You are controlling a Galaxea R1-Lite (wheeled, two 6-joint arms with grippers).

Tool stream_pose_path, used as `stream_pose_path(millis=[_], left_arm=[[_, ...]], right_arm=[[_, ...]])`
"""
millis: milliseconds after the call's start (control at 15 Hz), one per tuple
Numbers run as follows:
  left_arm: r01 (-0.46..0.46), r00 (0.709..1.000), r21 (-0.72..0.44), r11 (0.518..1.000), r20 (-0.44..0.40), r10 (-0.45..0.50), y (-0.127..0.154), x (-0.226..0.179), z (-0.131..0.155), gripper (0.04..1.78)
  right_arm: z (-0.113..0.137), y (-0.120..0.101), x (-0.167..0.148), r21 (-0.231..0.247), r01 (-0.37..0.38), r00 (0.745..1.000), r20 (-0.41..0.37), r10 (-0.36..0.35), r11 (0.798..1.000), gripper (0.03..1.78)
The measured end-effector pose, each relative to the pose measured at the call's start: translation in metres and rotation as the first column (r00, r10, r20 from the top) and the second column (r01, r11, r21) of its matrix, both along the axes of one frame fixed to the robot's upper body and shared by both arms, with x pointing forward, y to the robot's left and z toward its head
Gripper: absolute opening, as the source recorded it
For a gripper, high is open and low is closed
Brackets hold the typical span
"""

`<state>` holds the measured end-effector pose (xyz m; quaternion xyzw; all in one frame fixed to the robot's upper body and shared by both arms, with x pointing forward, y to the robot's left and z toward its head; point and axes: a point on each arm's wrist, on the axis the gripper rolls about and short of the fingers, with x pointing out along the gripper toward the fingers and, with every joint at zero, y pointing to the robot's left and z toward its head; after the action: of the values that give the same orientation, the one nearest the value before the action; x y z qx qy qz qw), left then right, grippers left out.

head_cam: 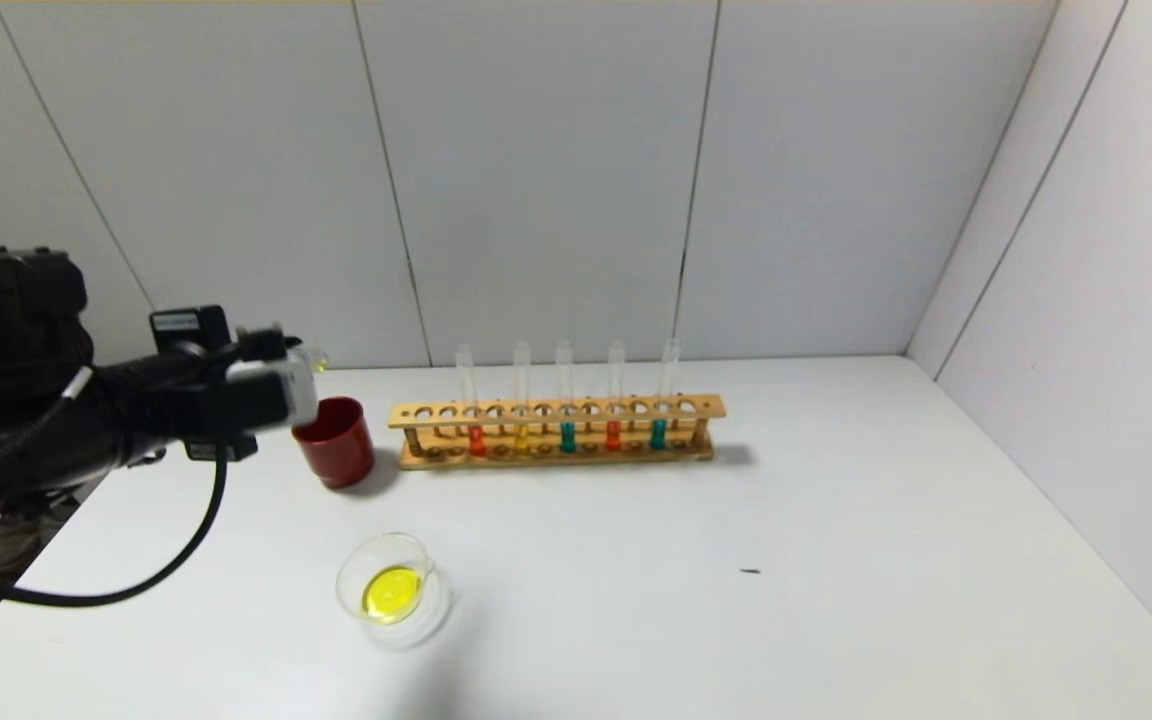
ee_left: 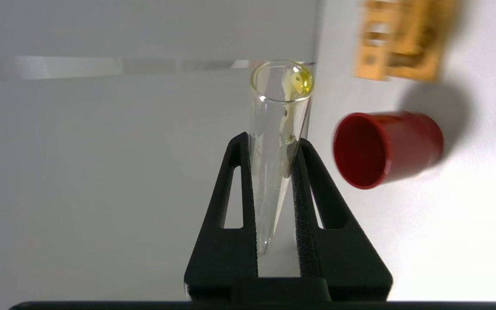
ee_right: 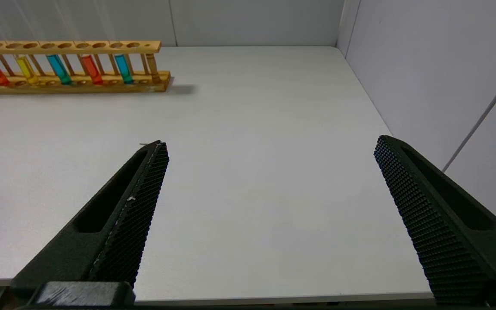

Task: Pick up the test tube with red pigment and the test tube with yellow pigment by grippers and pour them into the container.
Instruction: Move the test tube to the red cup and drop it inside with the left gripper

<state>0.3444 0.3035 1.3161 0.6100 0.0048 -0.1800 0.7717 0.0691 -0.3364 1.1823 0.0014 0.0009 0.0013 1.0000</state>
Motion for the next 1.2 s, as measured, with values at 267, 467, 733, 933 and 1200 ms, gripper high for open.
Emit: stream_pose_path(millis=[267, 467, 733, 933, 1200], left_arm=[[-0.243, 0.955, -0.488, 0.838, -0.27, 0.119, 0.01, 0.001, 0.043, 0.3], [-0.322, 0.926, -0.754, 0.573, -0.377, 0.024, 0.011, 0.007, 0.053, 0.3], [-0.306, 0.942, -0.838, 0.451, -0.336, 0.015, 0.016, 0.033, 0.037, 0.3], [-0.319, 0.941, -0.839, 0.441, -0.337, 0.038, 0.025, 0.057, 0.011, 0.3], [-0.345, 0.931, -0.829, 0.441, -0.363, 0.046, 0.028, 0.083, -0.021, 0.3]], right_arm=[[0.0, 0.0, 0.0, 0.0, 0.0, 1.0, 0.0, 0.0, 1.0, 1.75], [0.0, 0.0, 0.0, 0.0, 0.0, 1.0, 0.0, 0.0, 1.0, 1.75], [0.0, 0.0, 0.0, 0.0, 0.0, 1.0, 0.0, 0.0, 1.0, 1.75], [0.0, 0.0, 0.0, 0.0, 0.0, 1.0, 0.0, 0.0, 1.0, 1.75], [0.0, 0.0, 0.0, 0.0, 0.0, 1.0, 0.0, 0.0, 1.0, 1.75]])
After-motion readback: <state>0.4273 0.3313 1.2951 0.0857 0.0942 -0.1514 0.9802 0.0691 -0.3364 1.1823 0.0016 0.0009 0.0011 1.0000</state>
